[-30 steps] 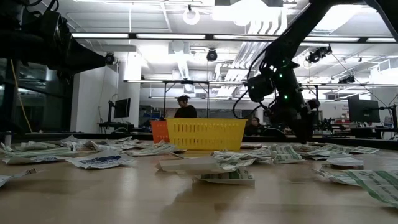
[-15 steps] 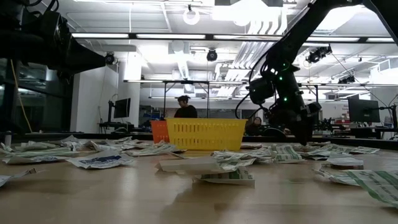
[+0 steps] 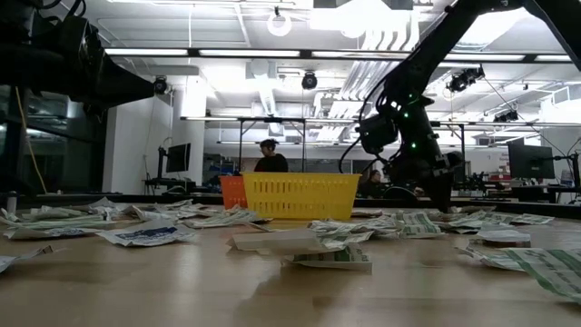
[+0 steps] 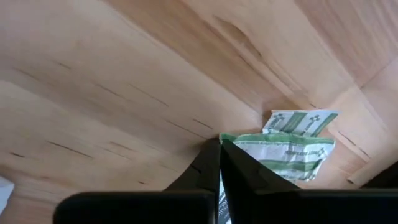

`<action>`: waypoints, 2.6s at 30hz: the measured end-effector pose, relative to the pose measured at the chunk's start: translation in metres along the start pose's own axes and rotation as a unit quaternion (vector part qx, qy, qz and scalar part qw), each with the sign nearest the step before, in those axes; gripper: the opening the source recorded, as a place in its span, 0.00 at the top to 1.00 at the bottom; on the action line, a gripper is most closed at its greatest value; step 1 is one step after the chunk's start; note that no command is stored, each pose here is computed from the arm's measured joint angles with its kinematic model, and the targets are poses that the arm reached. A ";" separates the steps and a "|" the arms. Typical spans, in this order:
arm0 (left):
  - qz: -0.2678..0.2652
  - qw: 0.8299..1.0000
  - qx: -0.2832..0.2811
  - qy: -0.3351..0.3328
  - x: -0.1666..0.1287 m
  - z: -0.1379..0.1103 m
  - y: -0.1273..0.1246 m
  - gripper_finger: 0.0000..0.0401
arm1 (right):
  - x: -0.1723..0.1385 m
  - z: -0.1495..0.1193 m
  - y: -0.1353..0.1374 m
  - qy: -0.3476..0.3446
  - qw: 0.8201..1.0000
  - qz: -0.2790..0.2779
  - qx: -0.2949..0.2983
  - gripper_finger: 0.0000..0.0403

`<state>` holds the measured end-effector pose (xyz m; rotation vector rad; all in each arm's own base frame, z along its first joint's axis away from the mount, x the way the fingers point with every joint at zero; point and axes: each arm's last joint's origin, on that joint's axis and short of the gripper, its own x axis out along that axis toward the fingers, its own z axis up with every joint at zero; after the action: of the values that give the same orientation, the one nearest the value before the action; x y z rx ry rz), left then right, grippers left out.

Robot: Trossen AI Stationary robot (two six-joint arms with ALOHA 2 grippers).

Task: Pick & Place First Aid Supplies
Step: Put the bandage into the bottom orange bin

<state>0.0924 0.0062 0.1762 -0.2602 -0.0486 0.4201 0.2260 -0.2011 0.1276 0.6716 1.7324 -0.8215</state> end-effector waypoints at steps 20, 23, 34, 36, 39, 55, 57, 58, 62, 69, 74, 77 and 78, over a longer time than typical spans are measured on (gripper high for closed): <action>0.000 1.000 0.000 0.000 0.000 0.000 0.000 0.82 | -0.108 -0.010 0.016 -0.137 0.985 -0.006 -0.103 1.00; 0.000 1.000 0.000 0.000 0.000 0.000 0.000 0.82 | -0.130 -0.007 0.025 -0.180 0.973 -0.003 -0.143 1.00; 0.000 1.000 0.000 0.000 0.000 0.000 0.000 0.82 | -0.184 0.010 0.079 -0.300 0.911 0.048 -0.278 1.00; 0.000 1.000 0.000 0.000 0.000 0.000 0.000 0.82 | -0.184 0.018 0.091 -0.301 0.907 0.054 -0.291 1.00; 0.000 1.000 0.000 0.000 0.000 0.000 0.000 0.82 | -0.184 0.029 0.110 -0.308 0.896 0.062 -0.315 1.00; 0.000 1.000 0.000 0.000 0.000 0.000 0.000 0.82 | -0.153 0.054 0.190 -0.366 0.856 0.031 -0.365 1.00; 0.000 1.000 0.000 0.000 0.000 0.000 0.000 0.82 | -0.146 0.057 0.193 -0.361 0.861 0.023 -0.356 1.00; 0.000 1.000 0.000 0.000 0.000 0.000 0.000 0.82 | -0.142 0.059 0.194 -0.358 0.864 0.020 -0.352 1.00; 0.000 1.000 0.000 0.000 0.000 0.000 0.000 0.82 | -0.131 0.065 0.199 -0.351 0.868 0.023 -0.350 1.00; 0.000 1.000 0.000 0.000 0.000 0.000 0.000 0.82 | -0.132 0.065 0.200 -0.350 0.866 0.046 -0.355 0.93; 0.000 1.000 0.000 0.000 0.000 0.000 0.000 0.82 | -0.132 0.064 0.202 -0.347 0.861 0.081 -0.362 0.78; 0.000 1.000 0.000 0.000 0.000 0.000 0.000 0.82 | -0.133 0.064 0.203 -0.343 0.857 0.102 -0.369 0.67; 0.000 1.000 0.000 0.000 0.000 0.000 0.000 0.82 | -0.133 0.064 0.203 -0.343 0.855 0.110 -0.372 0.64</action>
<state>0.0924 0.0062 0.1762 -0.2599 -0.0484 0.4198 0.4569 -0.1345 0.2005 0.0140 1.1317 -0.1330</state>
